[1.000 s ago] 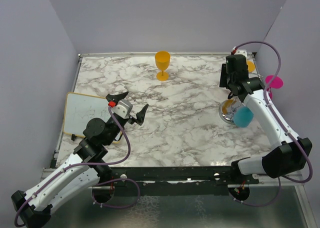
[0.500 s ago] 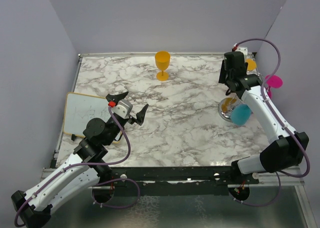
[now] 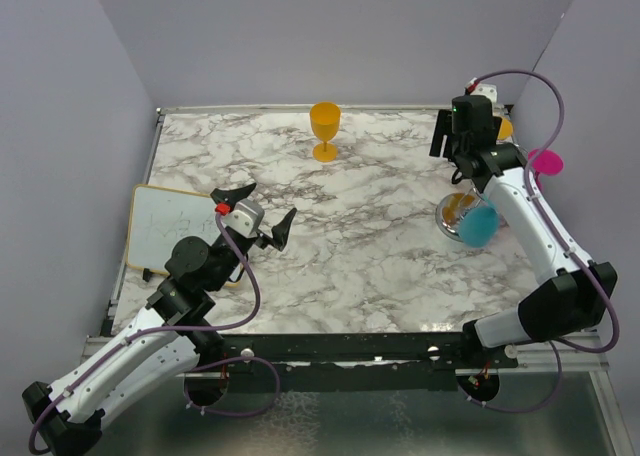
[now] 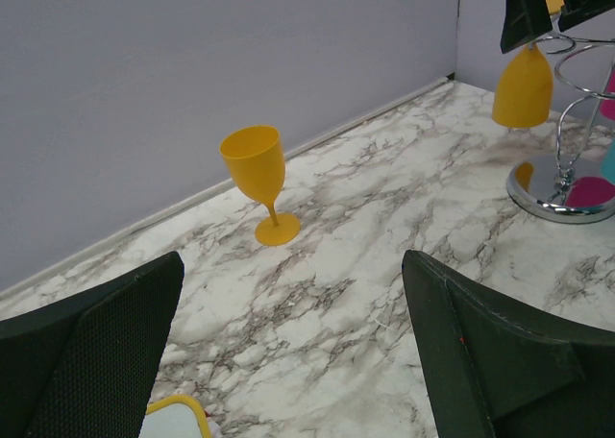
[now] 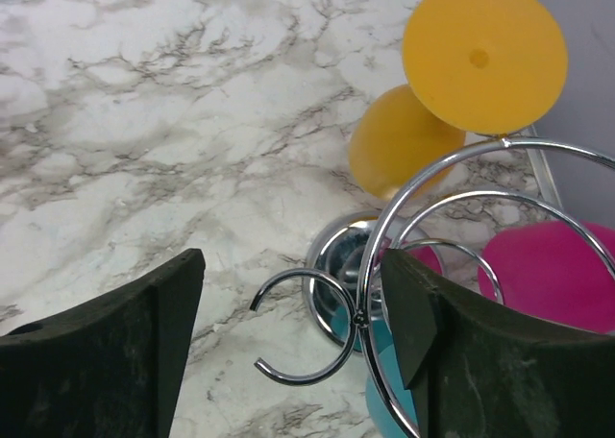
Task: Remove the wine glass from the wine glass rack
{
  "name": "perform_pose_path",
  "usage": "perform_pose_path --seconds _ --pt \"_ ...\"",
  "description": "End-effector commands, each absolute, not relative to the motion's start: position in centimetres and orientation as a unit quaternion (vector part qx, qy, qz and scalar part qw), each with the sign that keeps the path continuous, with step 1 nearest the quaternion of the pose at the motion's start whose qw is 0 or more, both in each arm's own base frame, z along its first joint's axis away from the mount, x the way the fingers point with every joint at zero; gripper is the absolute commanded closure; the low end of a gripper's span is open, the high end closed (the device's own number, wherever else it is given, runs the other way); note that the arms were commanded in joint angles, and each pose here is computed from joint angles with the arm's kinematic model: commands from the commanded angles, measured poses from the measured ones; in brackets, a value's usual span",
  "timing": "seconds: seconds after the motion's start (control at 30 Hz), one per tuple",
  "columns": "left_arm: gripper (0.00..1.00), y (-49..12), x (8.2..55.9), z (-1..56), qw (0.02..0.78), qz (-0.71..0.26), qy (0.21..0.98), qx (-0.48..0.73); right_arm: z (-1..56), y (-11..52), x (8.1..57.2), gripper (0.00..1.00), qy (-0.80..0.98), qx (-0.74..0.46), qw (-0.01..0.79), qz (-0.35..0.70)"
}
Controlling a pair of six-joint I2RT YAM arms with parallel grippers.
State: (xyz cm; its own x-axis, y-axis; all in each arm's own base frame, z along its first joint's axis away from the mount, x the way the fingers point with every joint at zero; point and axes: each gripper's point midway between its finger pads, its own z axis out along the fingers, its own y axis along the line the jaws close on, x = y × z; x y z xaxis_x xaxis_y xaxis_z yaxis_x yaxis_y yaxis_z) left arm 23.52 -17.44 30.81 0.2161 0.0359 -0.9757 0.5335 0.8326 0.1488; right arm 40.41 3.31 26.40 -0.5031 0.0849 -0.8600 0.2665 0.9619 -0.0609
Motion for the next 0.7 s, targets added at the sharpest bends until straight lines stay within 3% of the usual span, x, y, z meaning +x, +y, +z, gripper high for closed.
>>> perform_pose_path --seconds 0.0,0.2,0.67 --pt "0.0 -17.3 23.3 31.6 0.752 -0.171 0.594 0.229 30.8 5.0 40.3 0.19 0.84 0.074 0.536 -0.033" --pt "0.0 -17.1 23.0 32.1 0.757 -0.174 0.588 0.226 33.5 6.4 38.2 0.1 0.836 0.024 0.548 0.014" --pt "0.0 -16.8 22.9 32.3 0.763 -0.171 0.584 0.221 40.4 6.7 28.9 0.05 0.787 -0.052 0.61 0.075"
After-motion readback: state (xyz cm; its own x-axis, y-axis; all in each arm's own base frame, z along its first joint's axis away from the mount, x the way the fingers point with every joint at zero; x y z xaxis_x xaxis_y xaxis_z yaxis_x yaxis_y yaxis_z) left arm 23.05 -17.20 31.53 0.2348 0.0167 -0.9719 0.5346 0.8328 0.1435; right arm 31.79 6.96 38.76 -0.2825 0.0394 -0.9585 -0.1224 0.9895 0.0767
